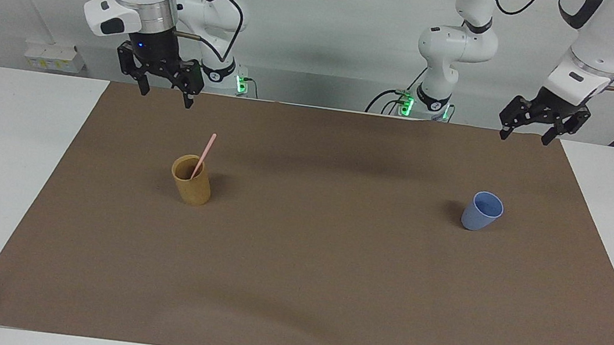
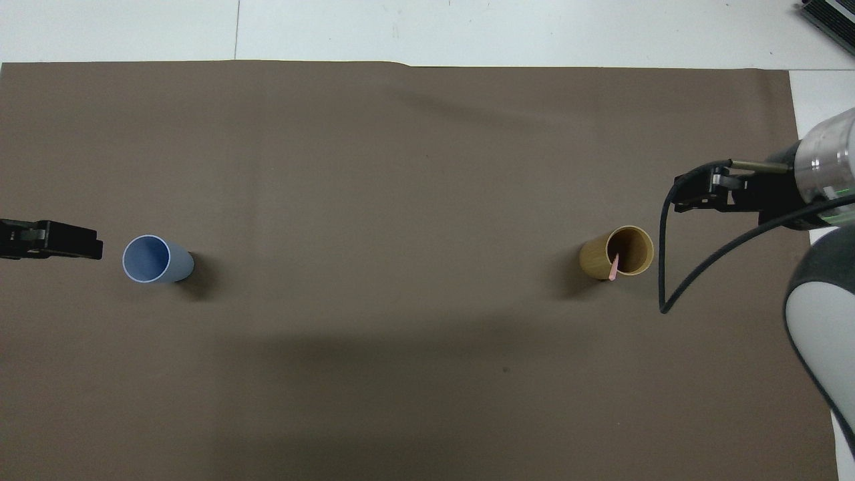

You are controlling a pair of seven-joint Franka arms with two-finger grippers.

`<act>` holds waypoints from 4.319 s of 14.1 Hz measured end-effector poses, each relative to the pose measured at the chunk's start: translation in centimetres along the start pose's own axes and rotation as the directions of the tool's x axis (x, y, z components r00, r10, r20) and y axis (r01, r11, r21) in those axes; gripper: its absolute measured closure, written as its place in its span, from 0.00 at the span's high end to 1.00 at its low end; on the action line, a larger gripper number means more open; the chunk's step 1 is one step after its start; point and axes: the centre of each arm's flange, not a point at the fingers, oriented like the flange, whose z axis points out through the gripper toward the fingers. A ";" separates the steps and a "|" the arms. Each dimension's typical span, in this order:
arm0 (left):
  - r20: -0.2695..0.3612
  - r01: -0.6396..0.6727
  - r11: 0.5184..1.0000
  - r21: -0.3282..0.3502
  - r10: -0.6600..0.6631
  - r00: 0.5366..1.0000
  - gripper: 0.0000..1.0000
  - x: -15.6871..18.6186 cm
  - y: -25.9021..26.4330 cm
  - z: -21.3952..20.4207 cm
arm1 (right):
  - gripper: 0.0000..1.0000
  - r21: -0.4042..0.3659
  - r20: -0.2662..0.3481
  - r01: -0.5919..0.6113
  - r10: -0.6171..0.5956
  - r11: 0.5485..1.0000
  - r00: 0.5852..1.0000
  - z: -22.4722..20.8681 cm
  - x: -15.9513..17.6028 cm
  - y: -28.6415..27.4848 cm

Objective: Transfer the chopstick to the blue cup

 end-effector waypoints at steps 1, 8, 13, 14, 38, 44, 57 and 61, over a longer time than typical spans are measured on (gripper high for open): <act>0.000 -0.001 1.000 0.000 0.001 1.000 1.00 0.0 0.1 0.0 | 1.00 0.000 -0.001 -0.002 0.002 1.000 1.000 0.0 0.0 0.1; 0.008 -0.016 1.000 0.002 0.016 1.000 1.00 -0.2 0.9 0.1 | 1.00 -0.004 -0.002 -0.024 0.024 1.000 1.000 0.0 0.4 1.2; 0.042 -0.007 1.000 0.001 0.007 0.999 1.00 0.1 0.4 4.6 | 1.00 -0.004 -0.001 -0.028 0.028 1.000 1.000 0.0 0.5 1.4; 0.040 -0.005 1.000 0.001 0.005 0.999 1.00 0.2 0.3 6.4 | 1.00 -0.004 -0.001 -0.028 0.028 1.000 1.000 0.0 0.5 1.4; -0.015 -0.051 0.999 -0.002 0.051 0.999 0.14 1.3 -7.2 24.6 | 1.00 -0.006 0.000 -0.052 0.052 0.999 0.999 0.1 0.9 2.7; 0.019 0.019 1.000 -0.009 -0.019 1.000 0.04 2.9 1.8 21.8 | 1.00 -0.008 0.003 -0.070 0.070 0.998 0.998 0.2 1.1 3.7; -0.008 0.183 0.982 -0.038 -0.183 0.983 0.04 0.1 25.3 25.1 | 1.00 -0.009 0.007 -0.072 0.072 0.997 0.997 0.4 1.2 3.8; -0.010 0.187 0.982 -0.041 -0.187 0.982 0.07 0.5 25.2 25.7 | 1.00 -0.009 0.007 -0.072 0.072 0.997 0.997 0.4 1.2 3.7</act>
